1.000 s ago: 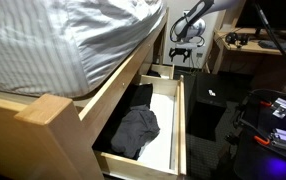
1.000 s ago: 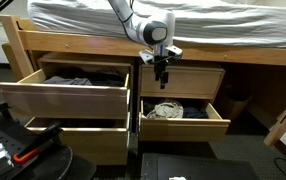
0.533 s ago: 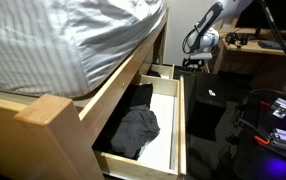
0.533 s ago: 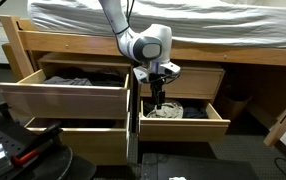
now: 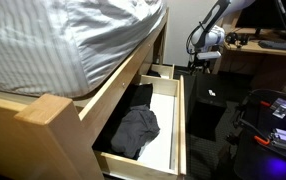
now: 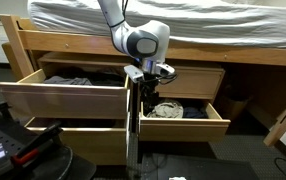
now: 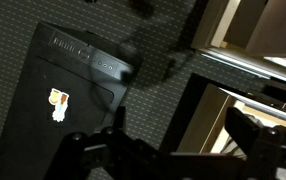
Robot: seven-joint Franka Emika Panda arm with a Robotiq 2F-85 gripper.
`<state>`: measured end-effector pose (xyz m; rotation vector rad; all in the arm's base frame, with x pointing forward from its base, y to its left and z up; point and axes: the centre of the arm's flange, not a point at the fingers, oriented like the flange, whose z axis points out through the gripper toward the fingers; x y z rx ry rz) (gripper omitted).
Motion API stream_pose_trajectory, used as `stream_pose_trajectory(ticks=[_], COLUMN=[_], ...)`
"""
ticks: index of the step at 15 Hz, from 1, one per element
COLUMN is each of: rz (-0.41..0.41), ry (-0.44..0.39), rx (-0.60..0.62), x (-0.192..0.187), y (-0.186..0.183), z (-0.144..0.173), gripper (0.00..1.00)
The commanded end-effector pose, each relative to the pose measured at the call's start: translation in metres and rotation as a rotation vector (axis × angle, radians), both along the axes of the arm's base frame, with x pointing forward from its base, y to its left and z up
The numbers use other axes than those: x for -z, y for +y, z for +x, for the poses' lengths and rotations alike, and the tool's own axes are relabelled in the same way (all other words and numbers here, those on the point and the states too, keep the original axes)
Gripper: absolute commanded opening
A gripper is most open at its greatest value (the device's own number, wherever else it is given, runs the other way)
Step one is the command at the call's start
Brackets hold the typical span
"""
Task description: Close the two upper drawers
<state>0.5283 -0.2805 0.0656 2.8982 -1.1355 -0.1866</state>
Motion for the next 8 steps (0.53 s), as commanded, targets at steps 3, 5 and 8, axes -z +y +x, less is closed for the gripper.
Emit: stream_pose_trajectory(ticks=[3, 5, 8], rz=[-0.004, -0.02, -0.079], ry=[0.021, 0.064, 0.133], rx=[-0.01, -0.104, -0.22], x=[0.009, 0.03, 0.054], y=[0.01, 0.056, 0.122], z=[0.003, 0.007, 0.015], gripper=[1.0, 1.0, 1.0])
